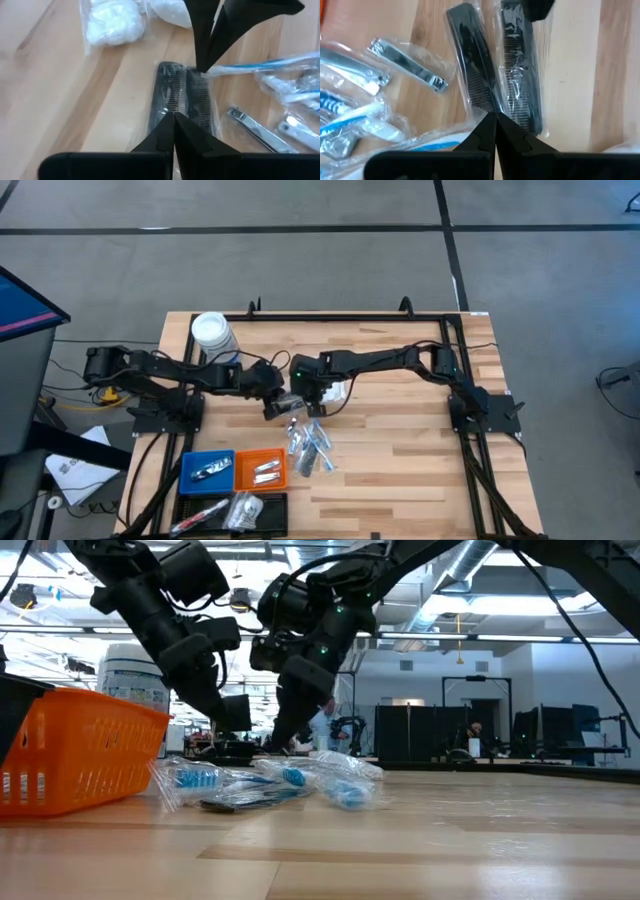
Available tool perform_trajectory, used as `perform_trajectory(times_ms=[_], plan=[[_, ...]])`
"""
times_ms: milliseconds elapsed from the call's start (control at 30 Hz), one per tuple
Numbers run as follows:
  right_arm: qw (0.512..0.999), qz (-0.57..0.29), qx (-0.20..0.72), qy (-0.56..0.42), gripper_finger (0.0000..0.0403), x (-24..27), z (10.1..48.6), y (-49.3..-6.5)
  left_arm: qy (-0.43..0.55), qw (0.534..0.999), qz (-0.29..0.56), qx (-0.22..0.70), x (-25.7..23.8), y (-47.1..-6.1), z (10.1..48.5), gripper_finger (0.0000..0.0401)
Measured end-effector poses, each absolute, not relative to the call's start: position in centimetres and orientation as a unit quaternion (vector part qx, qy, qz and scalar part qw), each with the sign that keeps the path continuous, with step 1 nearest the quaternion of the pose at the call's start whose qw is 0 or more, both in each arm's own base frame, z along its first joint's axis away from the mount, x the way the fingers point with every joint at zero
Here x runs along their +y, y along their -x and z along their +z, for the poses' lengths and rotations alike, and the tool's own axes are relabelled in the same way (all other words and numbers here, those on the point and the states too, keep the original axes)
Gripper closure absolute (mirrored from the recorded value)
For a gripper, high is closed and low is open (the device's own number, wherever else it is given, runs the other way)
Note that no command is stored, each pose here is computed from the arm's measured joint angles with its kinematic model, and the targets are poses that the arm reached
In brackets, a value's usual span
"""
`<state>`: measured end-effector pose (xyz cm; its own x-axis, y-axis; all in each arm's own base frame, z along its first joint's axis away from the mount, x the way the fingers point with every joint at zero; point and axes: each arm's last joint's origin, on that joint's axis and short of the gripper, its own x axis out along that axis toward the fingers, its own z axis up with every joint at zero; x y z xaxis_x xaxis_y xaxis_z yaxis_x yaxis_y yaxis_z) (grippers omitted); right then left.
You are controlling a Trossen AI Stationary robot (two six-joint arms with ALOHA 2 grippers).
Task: Pick & Place Travel size toiletries
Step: Put the top black comb into the blue basket
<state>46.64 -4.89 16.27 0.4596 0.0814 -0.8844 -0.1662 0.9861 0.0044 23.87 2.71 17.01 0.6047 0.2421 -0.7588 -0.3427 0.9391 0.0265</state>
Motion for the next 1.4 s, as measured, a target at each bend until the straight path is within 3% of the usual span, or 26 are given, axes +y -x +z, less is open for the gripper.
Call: perform_trajectory(times_ms=[233, 500, 767, 1400], plan=[[0.860, 0.085, 0.499, 0.072, 0.0403, -5.0, 16.3, -46.9, 0.061, 0.894, 0.164, 0.413, 2.7, -23.9, 17.0, 0.0399], [0.868, 0.001, 0.496, 0.027, 0.0403, -7.3, 16.4, -46.9, 0.066, 0.895, 0.163, 0.411, 2.7, -23.9, 17.0, 0.0399], [0.865, -0.005, 0.501, 0.026, 0.0403, -7.6, 15.3, -46.5, 0.062, 0.899, 0.047, 0.432, 0.6, -24.3, 16.5, 0.0399], [0.863, -0.004, 0.504, 0.025, 0.0403, -8.0, 14.1, -46.3, 0.063, 0.895, 0.052, 0.439, 0.7, -24.3, 16.2, 0.0399]])
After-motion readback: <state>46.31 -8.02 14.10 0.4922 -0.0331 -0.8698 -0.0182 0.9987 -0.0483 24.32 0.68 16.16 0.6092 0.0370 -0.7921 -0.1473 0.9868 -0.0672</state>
